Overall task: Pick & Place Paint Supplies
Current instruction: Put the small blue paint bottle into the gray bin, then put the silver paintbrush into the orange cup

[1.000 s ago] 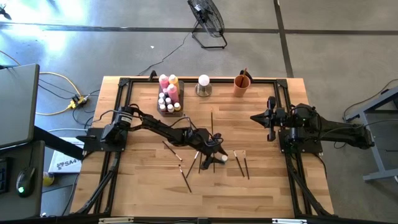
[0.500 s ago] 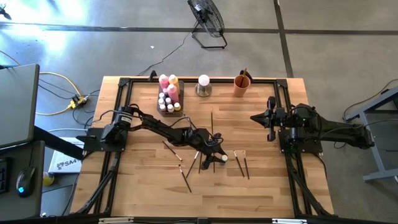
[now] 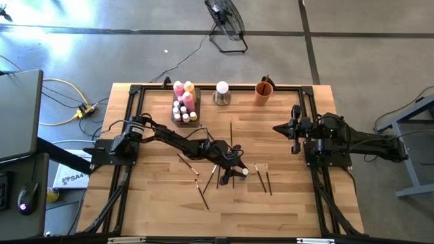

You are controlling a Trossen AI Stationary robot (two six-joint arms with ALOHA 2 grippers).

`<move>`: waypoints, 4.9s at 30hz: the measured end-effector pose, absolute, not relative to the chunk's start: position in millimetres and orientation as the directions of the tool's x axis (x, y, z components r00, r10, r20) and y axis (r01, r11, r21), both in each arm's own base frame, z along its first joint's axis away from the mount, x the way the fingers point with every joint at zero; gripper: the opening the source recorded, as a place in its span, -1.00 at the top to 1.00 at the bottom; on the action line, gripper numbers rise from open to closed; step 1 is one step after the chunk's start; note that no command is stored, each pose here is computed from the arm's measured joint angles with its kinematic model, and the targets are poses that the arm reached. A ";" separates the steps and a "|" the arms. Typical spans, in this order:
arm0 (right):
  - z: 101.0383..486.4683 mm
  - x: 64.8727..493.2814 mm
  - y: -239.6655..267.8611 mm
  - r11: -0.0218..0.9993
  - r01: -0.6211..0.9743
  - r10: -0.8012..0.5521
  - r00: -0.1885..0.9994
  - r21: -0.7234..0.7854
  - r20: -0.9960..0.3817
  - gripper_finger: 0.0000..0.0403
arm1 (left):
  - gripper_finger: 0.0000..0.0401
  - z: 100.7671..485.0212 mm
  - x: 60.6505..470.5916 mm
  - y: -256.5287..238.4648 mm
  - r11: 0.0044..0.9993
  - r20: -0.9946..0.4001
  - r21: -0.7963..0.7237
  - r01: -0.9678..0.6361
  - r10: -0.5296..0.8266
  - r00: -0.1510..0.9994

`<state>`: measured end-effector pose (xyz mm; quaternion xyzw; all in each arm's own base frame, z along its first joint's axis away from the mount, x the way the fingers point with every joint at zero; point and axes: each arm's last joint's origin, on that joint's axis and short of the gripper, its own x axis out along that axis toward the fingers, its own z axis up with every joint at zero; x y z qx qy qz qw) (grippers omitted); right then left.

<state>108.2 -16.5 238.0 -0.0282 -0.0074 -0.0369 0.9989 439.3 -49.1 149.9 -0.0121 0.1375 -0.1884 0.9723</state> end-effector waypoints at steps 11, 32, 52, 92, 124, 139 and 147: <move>236.0 108.1 -16.6 0.996 0.076 -0.076 0.997 -0.054 -0.004 0.99 | 0.33 154.2 440.6 -50.7 0.925 -0.215 -0.200 0.324 -0.364 0.906; 236.1 108.1 -16.6 0.996 0.076 -0.077 0.997 -0.050 -0.003 0.99 | 0.40 202.2 417.0 10.1 0.959 -0.357 -0.164 0.230 -0.275 0.893; 235.6 108.0 -18.1 0.991 0.125 -0.126 0.992 -0.057 -0.008 0.99 | 0.39 319.6 291.0 59.3 0.916 -0.401 0.160 -0.368 0.401 0.824; 236.5 108.5 -18.1 0.989 0.125 -0.126 0.992 -0.076 -0.001 0.99 | 0.39 172.1 260.5 82.3 0.460 -0.205 -0.019 -0.888 0.867 0.454; 236.2 108.5 -18.1 0.989 0.124 -0.125 0.992 -0.080 -0.004 0.99 | 0.39 164.2 261.1 83.0 0.517 -0.270 -0.030 -0.855 0.820 0.505; 235.8 108.6 -17.5 0.992 0.101 -0.102 0.995 -0.080 -0.007 0.99 | 0.00 164.6 259.9 83.6 0.485 -0.258 0.012 -0.874 0.846 0.466; 235.9 108.6 -17.5 0.992 0.101 -0.102 0.995 -0.080 -0.007 0.99 | -0.10 173.8 257.6 83.1 0.487 -0.234 -0.004 -0.873 0.849 0.475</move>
